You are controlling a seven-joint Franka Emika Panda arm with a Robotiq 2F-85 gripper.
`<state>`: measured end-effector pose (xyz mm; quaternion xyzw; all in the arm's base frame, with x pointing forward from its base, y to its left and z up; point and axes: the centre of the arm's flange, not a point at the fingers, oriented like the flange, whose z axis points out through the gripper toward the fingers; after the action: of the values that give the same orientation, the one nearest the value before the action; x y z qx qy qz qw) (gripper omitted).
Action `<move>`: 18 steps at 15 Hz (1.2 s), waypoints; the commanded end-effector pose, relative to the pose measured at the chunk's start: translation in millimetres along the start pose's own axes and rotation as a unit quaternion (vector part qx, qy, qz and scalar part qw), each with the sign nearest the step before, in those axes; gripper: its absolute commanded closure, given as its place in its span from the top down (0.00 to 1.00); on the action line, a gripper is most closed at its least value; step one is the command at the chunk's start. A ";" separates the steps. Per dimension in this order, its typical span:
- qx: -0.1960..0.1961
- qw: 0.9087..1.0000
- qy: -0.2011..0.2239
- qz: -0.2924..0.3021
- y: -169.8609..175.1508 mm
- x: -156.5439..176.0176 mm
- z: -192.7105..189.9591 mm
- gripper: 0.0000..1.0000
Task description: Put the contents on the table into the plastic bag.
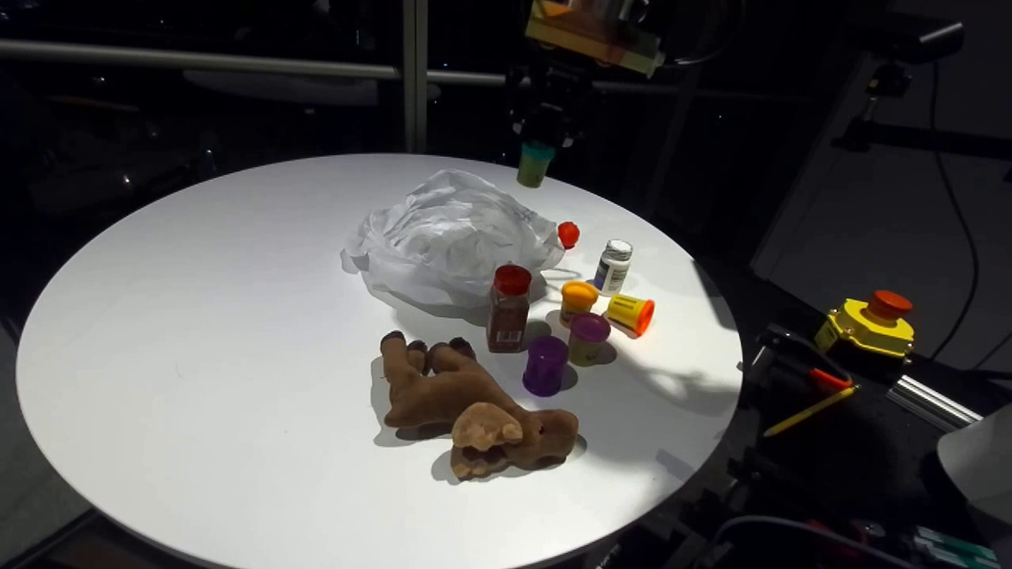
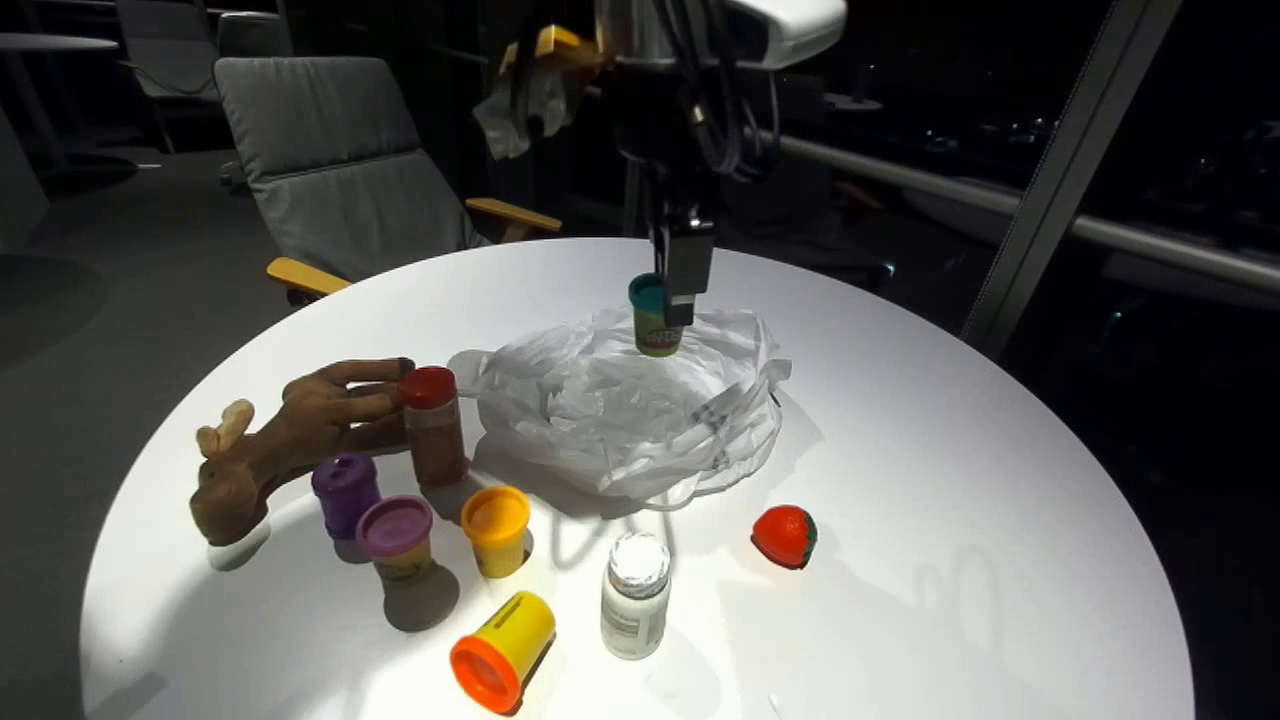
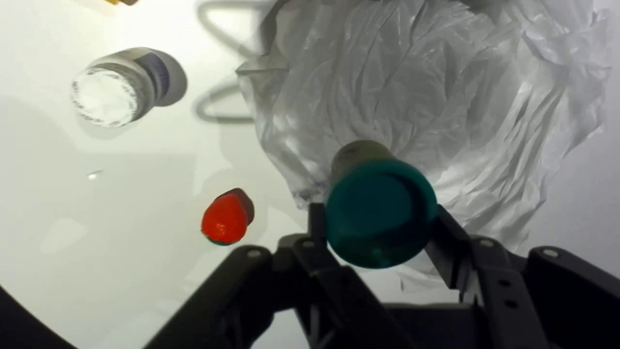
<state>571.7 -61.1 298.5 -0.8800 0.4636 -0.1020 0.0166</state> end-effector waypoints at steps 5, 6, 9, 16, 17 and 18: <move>-0.017 0.994 0.087 -0.065 -91.9 6.2 70.4 0.28; -0.024 0.994 0.083 -0.074 -96.5 7.6 77.5 0.28; -0.027 0.991 0.104 -0.079 -104.4 14.1 93.9 0.28; -0.048 0.989 0.112 -0.084 -120.8 18.8 153.6 0.28; -0.051 0.989 0.112 -0.083 -121.3 19.0 162.2 0.28; -0.053 0.989 0.111 -0.081 -121.7 18.9 167.9 0.28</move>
<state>690.1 -20.2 166.3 -0.9048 0.3851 -0.1615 -0.0833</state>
